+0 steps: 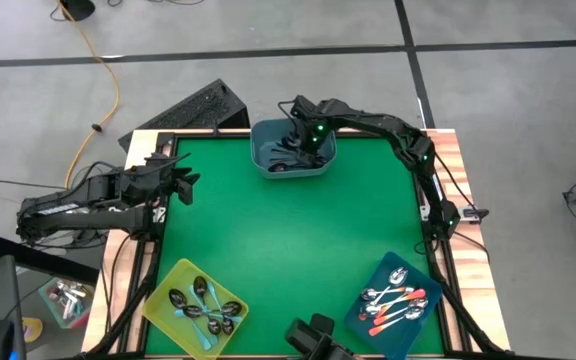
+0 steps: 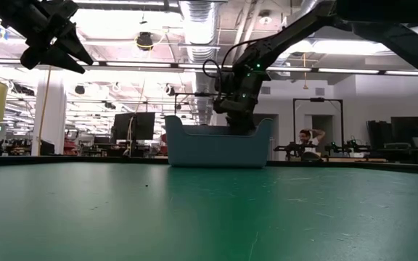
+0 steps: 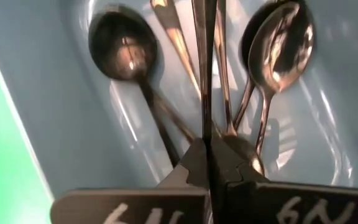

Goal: Sort silverware by color (type)
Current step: Put the black spoon into the light blue bin

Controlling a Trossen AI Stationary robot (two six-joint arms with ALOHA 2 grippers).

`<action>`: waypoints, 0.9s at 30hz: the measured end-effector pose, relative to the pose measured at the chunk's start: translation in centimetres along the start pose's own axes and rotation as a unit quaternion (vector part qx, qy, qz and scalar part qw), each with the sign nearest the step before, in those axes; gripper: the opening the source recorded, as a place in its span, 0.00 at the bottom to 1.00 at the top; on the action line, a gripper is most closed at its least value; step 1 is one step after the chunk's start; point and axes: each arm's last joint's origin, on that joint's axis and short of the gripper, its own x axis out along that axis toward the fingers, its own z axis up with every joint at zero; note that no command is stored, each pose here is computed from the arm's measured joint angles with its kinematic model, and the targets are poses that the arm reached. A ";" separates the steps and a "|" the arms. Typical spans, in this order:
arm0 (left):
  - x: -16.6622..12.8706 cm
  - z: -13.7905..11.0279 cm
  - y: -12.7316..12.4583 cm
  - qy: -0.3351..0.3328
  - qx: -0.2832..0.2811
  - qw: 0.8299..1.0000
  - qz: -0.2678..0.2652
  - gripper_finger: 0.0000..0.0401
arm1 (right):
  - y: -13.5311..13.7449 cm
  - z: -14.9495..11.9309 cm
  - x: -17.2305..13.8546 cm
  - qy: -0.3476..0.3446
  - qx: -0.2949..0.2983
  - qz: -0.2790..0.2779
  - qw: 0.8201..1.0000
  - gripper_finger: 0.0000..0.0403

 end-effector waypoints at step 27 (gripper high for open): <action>0.0 0.0 0.0 0.000 -0.005 1.000 0.000 0.42 | -0.3 0.9 -0.1 -0.047 0.000 -0.001 0.999 0.01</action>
